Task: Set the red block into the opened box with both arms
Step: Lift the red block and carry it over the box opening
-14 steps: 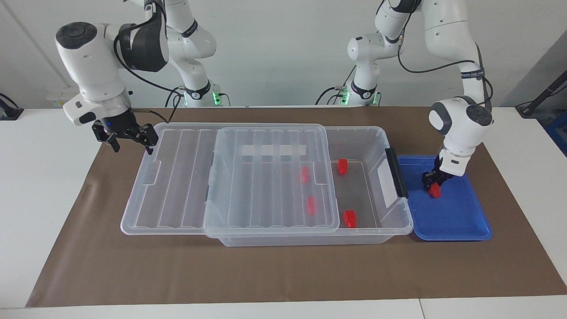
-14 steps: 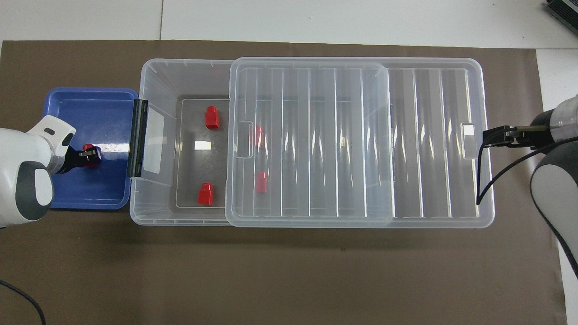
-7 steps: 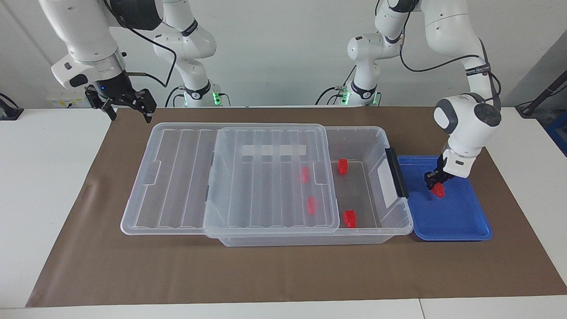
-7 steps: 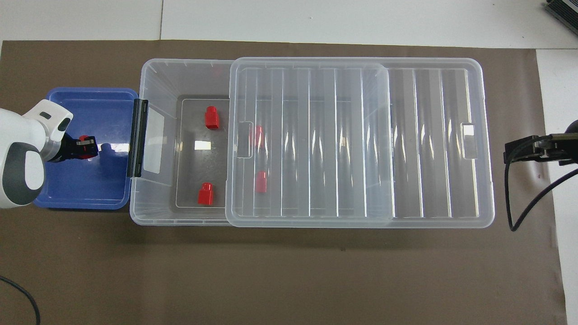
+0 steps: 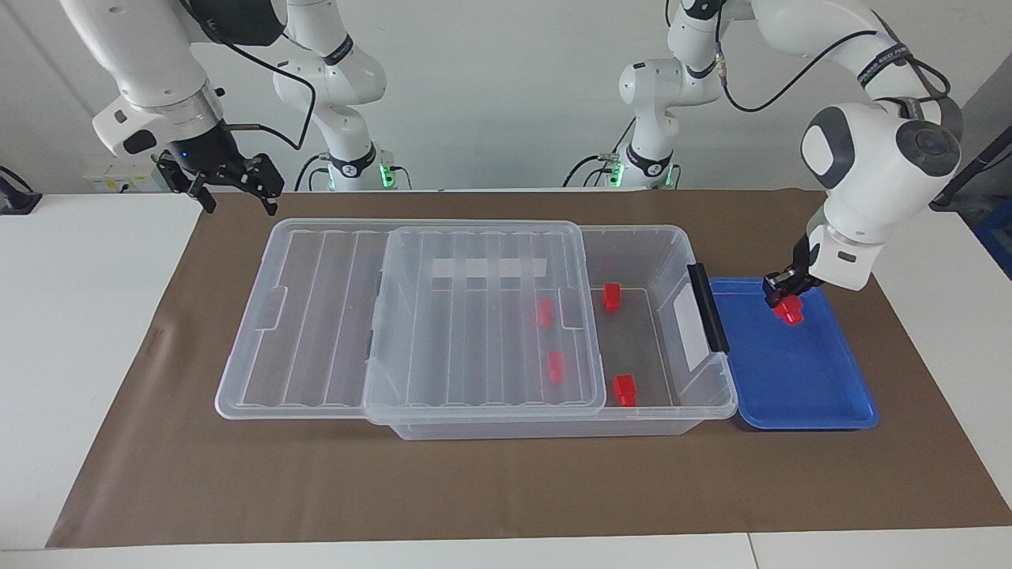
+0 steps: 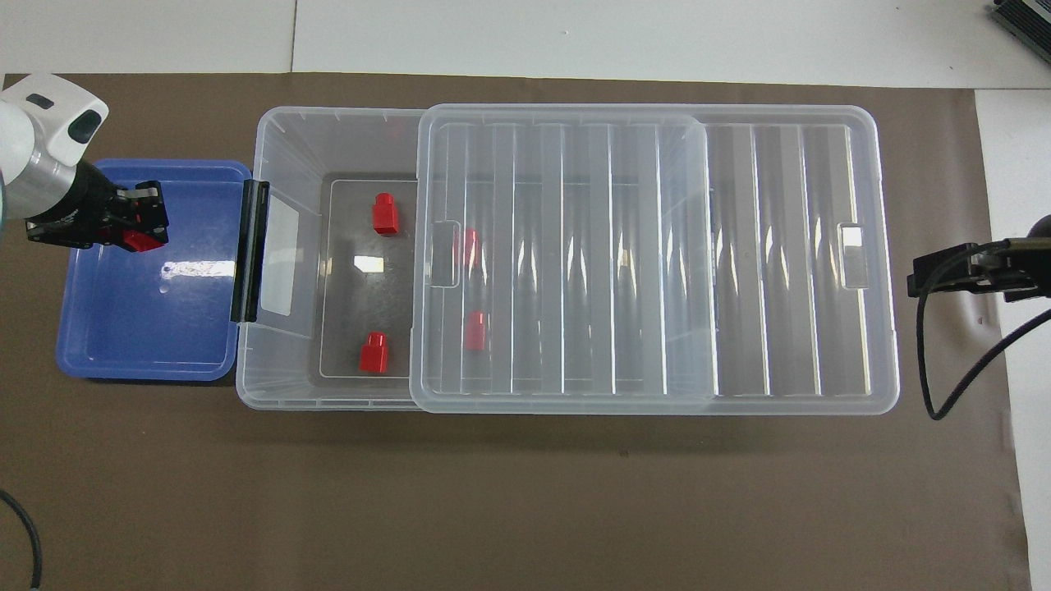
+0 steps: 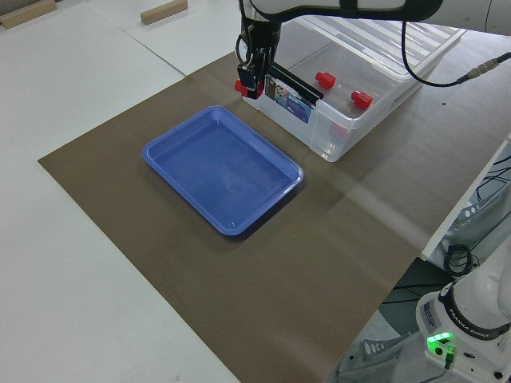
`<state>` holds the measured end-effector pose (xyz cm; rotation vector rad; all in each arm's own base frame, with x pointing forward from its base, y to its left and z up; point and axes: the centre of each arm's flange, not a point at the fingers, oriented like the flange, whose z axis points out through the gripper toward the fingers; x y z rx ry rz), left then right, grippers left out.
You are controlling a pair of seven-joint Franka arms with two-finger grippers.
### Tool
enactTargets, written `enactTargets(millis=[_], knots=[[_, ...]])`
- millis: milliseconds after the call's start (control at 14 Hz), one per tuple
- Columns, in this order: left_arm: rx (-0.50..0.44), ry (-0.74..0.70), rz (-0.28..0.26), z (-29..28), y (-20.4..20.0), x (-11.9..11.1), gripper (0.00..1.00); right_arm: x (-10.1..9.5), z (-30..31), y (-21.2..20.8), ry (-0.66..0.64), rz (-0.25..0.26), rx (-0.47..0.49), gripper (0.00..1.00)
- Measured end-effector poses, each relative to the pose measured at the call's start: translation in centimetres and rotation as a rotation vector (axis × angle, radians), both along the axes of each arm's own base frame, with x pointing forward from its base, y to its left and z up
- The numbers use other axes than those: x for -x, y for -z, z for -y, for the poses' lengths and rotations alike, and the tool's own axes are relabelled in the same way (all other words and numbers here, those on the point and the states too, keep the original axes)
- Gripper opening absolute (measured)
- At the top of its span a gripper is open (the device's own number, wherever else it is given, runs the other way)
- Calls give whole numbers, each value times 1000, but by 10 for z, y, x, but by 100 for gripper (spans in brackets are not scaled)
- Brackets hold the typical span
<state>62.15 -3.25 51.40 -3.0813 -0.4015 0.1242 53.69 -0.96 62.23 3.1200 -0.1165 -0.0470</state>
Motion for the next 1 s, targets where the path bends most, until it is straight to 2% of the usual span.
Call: enactTargets(millis=[71, 286, 429, 571, 714, 1000], knots=[[2, -28, -11, 23, -6, 3, 34, 0, 0, -1, 0, 1, 0, 100], [13, -152, 10, 91, -20, 9, 34, 0, -1, -2, -1, 4, 0, 100], [28, -234, 51, 127, -25, 11, 34, 0, -1, -2, -2, 5, 0, 100], [42, -254, 87, 156, -25, 13, 34, -1, -1, -2, -2, 11, 0, 100], [53, -248, 110, 169, -16, 12, 34, -1, -1, -3, -1, 13, 0, 100], [68, -223, 141, 186, 38, 20, 34, -1, 0, -2, -1, 13, 0, 100]])
